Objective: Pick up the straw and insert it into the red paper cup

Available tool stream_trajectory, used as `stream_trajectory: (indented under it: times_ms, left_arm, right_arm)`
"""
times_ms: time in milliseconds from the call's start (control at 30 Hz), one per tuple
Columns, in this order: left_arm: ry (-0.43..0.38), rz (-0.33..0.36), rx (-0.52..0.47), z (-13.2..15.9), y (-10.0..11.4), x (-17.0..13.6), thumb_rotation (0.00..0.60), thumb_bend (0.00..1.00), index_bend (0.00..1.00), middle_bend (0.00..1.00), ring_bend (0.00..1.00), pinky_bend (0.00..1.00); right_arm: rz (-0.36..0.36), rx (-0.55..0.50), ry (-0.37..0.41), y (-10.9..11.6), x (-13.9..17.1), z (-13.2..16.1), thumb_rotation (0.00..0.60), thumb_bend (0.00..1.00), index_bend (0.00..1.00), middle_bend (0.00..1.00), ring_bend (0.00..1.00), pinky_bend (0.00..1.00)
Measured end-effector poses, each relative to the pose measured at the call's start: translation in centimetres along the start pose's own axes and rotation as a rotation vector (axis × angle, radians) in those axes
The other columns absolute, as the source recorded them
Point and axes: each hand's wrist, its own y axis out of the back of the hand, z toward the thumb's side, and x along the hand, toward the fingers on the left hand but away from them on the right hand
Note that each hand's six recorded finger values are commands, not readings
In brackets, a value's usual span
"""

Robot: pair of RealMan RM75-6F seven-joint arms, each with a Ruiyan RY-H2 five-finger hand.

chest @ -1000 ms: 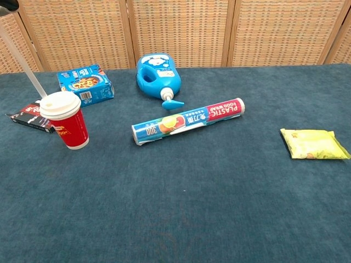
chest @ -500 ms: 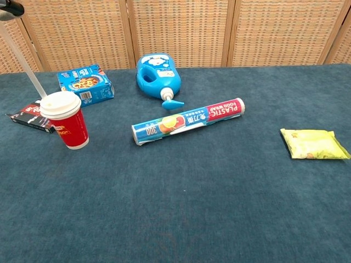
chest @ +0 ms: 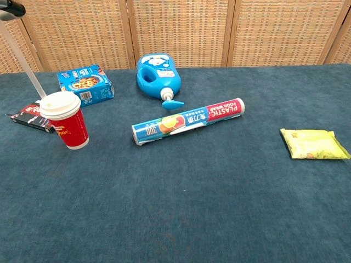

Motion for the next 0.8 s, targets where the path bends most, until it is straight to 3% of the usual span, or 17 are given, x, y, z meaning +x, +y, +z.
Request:
stream_trajectory:
  times_ms: [800]
  left_arm:
    - [-0.100,0.008,0.102,2.7,1.0,1.4,0.600,0.37,0.64,0.00,0.00,0.00]
  right_arm:
    - [0.007,-0.006,0.000,-0.1,-0.1,-0.1,0.600,0.00,0.00,0.00,0.00,0.00]
